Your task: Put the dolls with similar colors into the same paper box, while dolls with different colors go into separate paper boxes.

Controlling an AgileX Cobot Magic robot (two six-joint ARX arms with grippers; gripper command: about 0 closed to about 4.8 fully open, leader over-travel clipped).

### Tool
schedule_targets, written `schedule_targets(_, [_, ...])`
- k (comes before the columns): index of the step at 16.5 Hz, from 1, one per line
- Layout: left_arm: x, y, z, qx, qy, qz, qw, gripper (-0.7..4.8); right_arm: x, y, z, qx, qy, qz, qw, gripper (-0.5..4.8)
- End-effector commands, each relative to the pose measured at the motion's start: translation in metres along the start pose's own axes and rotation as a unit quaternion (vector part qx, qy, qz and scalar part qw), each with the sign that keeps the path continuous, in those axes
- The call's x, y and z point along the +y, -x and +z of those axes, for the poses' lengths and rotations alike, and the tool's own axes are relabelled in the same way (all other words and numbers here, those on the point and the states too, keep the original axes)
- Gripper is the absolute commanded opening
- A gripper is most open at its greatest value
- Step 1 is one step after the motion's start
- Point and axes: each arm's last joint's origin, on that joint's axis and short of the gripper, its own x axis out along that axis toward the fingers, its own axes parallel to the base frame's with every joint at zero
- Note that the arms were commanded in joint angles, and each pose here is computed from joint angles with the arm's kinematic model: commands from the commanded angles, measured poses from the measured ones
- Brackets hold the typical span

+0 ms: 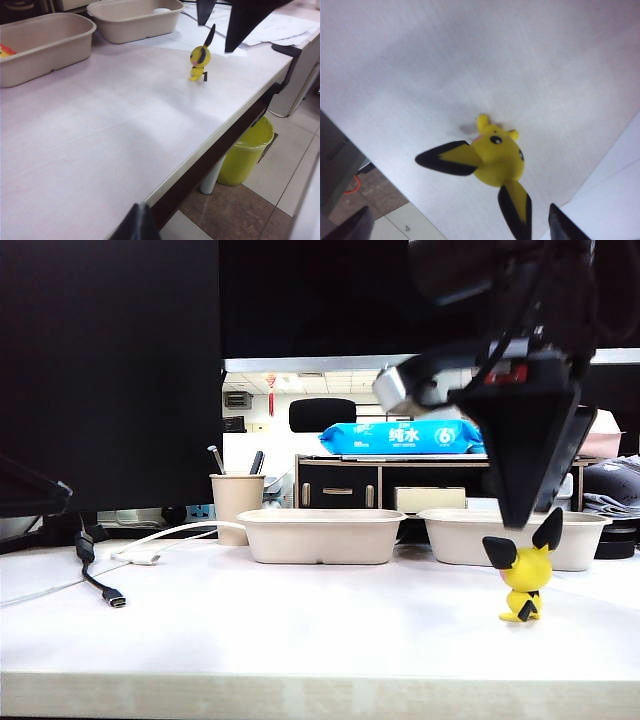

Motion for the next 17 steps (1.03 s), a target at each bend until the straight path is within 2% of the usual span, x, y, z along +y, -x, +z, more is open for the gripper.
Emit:
schedule_targets(1, [0.000,0.000,0.002,-0.007,0.000,-0.001,1.000,-0.05,-0.002,-0.004,0.004,-0.004,0.003,-0.003,1.000,4.79])
schedule_targets(8, [0.000,0.000,0.002,-0.007,0.000,-0.001,1.000,-0.05,-0.006,-0.024,0.011,0.033,0.011,-0.012,0.999,4.79])
schedule_targets(11, [0.000,0.000,0.002,-0.007,0.000,-0.001,1.000,-0.05,-0.008,-0.025,0.012,0.036,0.010,-0.033,0.999,4.79])
schedule_targets(15, [0.000,0.000,0.002,-0.007,0.000,-0.001,1.000,-0.05,-0.008,-0.025,0.012,0.036,0.010,-0.032,0.999,4.79])
schedule_targets(17, [0.000,0.000,0.002,-0.007,0.000,-0.001,1.000,-0.05,-0.008,-0.025,0.012,0.035,0.010,-0.033,0.999,4.48])
